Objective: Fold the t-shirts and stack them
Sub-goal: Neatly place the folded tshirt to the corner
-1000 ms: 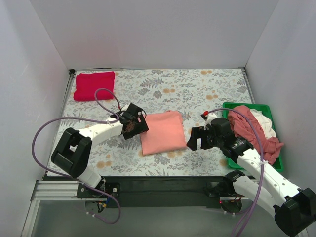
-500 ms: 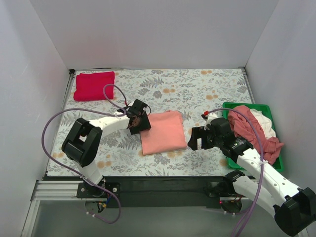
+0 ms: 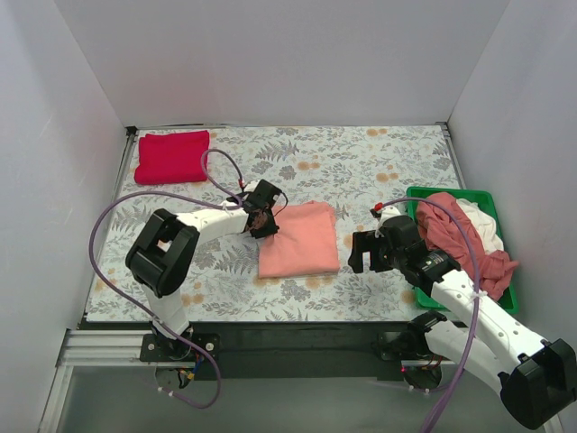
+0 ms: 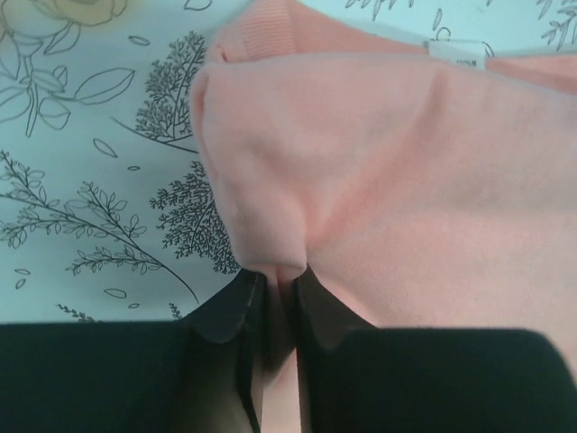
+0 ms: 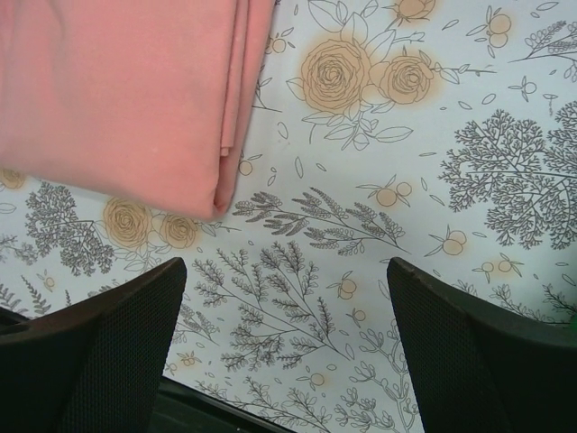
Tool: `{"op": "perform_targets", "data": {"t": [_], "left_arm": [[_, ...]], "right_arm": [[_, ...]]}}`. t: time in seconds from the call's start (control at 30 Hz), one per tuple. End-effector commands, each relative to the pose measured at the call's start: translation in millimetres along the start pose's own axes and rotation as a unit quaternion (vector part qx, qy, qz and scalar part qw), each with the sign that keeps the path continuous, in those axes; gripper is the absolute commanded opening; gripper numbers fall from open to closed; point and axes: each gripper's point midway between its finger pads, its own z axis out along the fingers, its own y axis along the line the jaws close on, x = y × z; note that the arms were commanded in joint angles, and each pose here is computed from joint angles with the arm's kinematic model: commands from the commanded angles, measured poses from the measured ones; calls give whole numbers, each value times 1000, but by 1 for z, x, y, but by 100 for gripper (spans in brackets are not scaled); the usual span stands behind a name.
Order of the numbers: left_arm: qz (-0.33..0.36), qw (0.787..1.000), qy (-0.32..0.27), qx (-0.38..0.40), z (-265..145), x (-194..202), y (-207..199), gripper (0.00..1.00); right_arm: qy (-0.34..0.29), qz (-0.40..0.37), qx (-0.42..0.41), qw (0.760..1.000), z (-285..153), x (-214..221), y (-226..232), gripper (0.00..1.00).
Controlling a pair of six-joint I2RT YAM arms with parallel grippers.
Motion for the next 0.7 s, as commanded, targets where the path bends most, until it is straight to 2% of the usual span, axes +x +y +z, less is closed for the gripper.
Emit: {"op": "perform_targets", "data": {"t": [0.0, 0.03, 0.17, 0.3, 0.4, 0.53, 0.57, 0.63, 0.67], "left_arm": [[27, 995, 70, -70, 24, 52, 37, 4], [29, 995, 69, -68, 24, 50, 36, 0], [44, 996, 48, -68, 21, 36, 31, 0], [67, 993, -28, -96, 11, -7, 30, 0], [118, 979, -92, -136, 1, -44, 36, 0], [192, 944, -179, -198, -11, -88, 49, 0], [211, 926, -205, -235, -17, -103, 61, 0], [221, 920, -229, -230, -19, -123, 55, 0], [236, 918, -221, -228, -16, -131, 58, 0]], "right_arm": [[-12, -13, 28, 999, 2, -3, -12, 98], [-13, -13, 30, 999, 3, -3, -13, 98], [-16, -13, 38, 999, 4, -4, -17, 98], [-21, -9, 42, 999, 4, -7, -20, 98], [-23, -10, 43, 999, 3, -8, -21, 98], [-25, -11, 48, 998, 3, -9, -23, 98], [-24, -10, 50, 998, 4, -9, -24, 98], [-22, -10, 55, 998, 5, -9, -25, 98], [-21, -9, 55, 998, 5, -10, -25, 98]]}}
